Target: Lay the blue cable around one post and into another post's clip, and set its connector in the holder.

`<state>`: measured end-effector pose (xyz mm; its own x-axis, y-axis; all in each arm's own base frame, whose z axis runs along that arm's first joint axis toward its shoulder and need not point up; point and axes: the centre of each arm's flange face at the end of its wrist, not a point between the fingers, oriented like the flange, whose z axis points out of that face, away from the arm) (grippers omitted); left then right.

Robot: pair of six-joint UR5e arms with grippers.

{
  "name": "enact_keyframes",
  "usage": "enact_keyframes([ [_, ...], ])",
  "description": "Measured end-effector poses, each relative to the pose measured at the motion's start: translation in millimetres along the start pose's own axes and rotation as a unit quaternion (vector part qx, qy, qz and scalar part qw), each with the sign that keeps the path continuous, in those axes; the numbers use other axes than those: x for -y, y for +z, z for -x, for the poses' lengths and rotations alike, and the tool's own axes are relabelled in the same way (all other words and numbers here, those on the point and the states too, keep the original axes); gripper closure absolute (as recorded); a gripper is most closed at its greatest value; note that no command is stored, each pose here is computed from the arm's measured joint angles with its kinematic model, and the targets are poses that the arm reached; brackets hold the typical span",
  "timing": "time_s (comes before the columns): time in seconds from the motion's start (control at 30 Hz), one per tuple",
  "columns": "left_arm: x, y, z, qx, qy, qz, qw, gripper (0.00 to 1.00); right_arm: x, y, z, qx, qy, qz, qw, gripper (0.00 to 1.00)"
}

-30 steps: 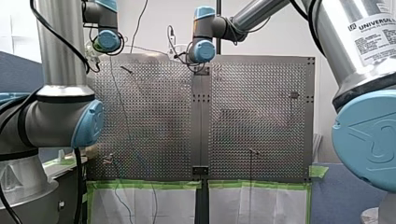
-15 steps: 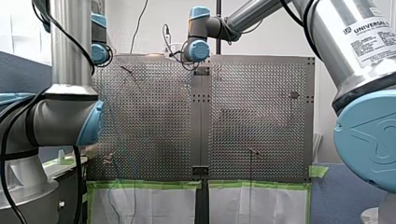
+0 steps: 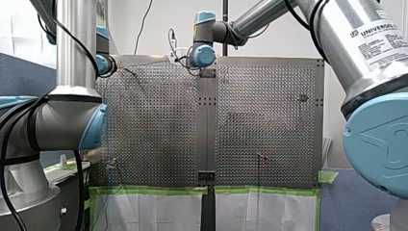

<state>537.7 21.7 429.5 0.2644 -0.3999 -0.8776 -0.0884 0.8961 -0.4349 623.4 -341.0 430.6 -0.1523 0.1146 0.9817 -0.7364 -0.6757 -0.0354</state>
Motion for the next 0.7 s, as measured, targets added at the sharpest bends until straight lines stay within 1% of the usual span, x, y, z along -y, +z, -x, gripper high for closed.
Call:
enact_keyframes([
  [0.13, -9.6, 4.6, -18.6, -0.019, 0.002, 0.007, 0.9998, 0.0, -6.5, 2.6, 8.2, 0.006, 0.0054, 0.013, 0.9999, 1.0],
  [0.2, -12.3, 5.6, -25.0, -0.025, 0.002, 0.01, 0.9996, 0.0, -12.5, 4.1, 16.0, 0.014, 0.009, 0.026, 0.9995, 1.0],
  [0.23, -12.9, 5.9, -27.2, -0.027, 0.001, 0.011, 0.9996, 0.0, -15.3, 4.6, 20.0, 0.019, 0.0094, 0.031, 0.9993, 1.0],
  [0.33, -15.1, 6.9, -37.0, -0.038, -0.002, 0.013, 0.9992, 0.0, -25.7, 4.9, 36.2, 0.04, 0.0064, 0.051, 0.9978, 1.0],
  [0.43, -15.9, 5.5, -48.3, -0.051, -0.004, 0.013, 0.9986, 0.0, -35.6, 0.4, 52.4, 0.066, 0.0007, 0.071, 0.9953, 1.0],
  [0.47, -15.2, 4.4, -51.8, -0.055, -0.005, 0.012, 0.9984, 0.0, -39.5, -2.5, 58.4, 0.075, -0.0008, 0.079, 0.994, 1.0],
  [0.53, -14.1, 2.7, -55.9, -0.059, -0.006, 0.011, 0.9982, 0.0, -44.9, -6.6, 66.8, 0.086, -0.0019, 0.091, 0.9922, 1.0],
  [0.57, -13.6, 1.7, -57.9, -0.062, -0.007, 0.011, 0.998, 0.0, -48.5, -8.9, 71.5, 0.09, -0.0018, 0.098, 0.9911, 1.0],
  [0.63, -13.1, 0.6, -59.7, -0.064, -0.008, 0.011, 0.9979, 0.0, -55.1, -11.5, 78.0, 0.094, 0.0005, 0.11, 0.9895, 1.0],
  [0.67, -12.9, 0.2, -60.3, -0.064, -0.009, 0.011, 0.9978, 0.0, -59.5, -13.1, 82.4, 0.094, 0.0036, 0.119, 0.9884, 1.0],
  [0.7, -12.6, -0.1, -60.7, -0.065, -0.01, 0.012, 0.9978, 0.0, -62.7, -14.3, 85.7, 0.094, 0.0066, 0.125, 0.9876, 1.0],
])
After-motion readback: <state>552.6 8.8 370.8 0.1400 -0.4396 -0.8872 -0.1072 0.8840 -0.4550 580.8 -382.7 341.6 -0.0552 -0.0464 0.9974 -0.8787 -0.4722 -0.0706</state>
